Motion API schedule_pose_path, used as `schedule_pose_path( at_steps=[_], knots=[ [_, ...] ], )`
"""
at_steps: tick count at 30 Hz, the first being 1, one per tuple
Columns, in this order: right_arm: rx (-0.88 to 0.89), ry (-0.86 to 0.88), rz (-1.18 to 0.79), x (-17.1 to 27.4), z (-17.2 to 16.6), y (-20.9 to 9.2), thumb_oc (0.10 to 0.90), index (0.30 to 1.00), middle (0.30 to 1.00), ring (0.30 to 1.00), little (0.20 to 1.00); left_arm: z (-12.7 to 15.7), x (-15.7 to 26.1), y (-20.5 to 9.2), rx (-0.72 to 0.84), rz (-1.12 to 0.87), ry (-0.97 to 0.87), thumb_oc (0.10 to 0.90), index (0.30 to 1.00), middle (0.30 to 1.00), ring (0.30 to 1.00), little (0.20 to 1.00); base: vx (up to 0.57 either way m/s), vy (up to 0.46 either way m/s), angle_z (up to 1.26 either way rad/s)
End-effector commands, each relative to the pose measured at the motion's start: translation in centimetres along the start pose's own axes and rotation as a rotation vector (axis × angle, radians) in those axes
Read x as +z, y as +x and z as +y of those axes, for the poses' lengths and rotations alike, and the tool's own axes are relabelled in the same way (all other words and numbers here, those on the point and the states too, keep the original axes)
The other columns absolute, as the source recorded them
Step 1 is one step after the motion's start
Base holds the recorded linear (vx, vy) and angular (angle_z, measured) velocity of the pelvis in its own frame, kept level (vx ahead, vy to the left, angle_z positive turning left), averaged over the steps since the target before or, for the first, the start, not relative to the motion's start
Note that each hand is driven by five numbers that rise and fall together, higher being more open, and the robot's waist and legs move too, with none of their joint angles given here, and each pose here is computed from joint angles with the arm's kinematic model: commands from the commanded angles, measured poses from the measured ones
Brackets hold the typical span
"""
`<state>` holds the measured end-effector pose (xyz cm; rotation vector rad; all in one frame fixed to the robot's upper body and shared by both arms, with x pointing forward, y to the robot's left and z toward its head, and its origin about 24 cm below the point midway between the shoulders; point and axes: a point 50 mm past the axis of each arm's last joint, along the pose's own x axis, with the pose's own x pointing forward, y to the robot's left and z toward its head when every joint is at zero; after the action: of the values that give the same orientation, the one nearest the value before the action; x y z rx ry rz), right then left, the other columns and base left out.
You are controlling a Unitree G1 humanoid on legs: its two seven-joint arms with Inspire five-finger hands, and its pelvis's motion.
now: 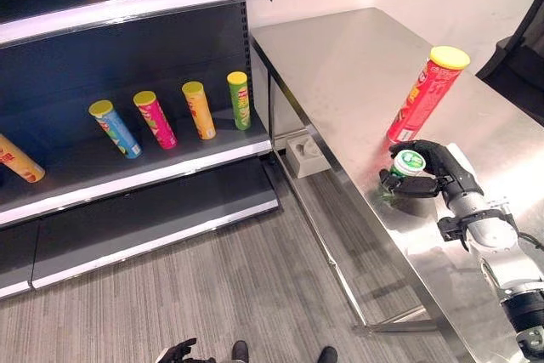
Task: Put the goods on the table back onto the shelves and tidy them up.
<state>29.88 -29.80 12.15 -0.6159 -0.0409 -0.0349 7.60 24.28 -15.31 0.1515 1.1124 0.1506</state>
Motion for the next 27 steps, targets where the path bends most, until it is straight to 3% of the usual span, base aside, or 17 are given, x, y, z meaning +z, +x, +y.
schedule_pose_path(
  at_steps=[1, 8, 15, 20, 27],
  knots=[
    [0.027, -0.073, -0.163, 3.8, -0.6, 1.0, 0.4, 0.3, 0.3, 0.3, 0.3, 0.5, 0.9, 0.3, 0.013, -0.024, 0.05, 0.8, 0.9, 0.9, 0.9, 0.9, -0.01, 0.01, 0.05],
    [-0.029, -0.08, -0.196, 4.2, -1.5, 0.1, 0.4, 0.3, 0.3, 0.3, 0.3, 0.6, 1.1, 0.3, 0.021, -0.03, 0.051, 0.8, 0.9, 0.9, 0.9, 0.9, 0.0, 0.003, 0.01],
    [-0.158, -0.049, -0.608, 12.7, -3.9, -2.2, 0.4, 0.3, 0.3, 0.3, 0.3, 1.5, 2.3, 0.2, 0.036, -0.084, 0.057, 0.8, 0.9, 0.9, 0.9, 0.9, -0.01, -0.081, -0.01],
    [-0.167, 0.022, -0.833, 18.2, -3.8, -1.8, 0.4, 0.3, 0.3, 0.3, 0.3, 1.6, 2.7, 0.0, 0.04, -0.123, -0.011, 0.8, 0.9, 0.9, 0.9, 0.9, -0.11, -0.145, 0.06],
    [-0.292, -0.111, -0.881, 20.7, -5.9, -1.9, 0.4, 0.3, 0.3, 0.3, 0.3, 1.7, 2.9, 0.4, 0.046, -0.1, 0.061, 0.8, 0.9, 0.9, 0.9, 0.9, -0.01, 0.234, 0.51]
  ],
)
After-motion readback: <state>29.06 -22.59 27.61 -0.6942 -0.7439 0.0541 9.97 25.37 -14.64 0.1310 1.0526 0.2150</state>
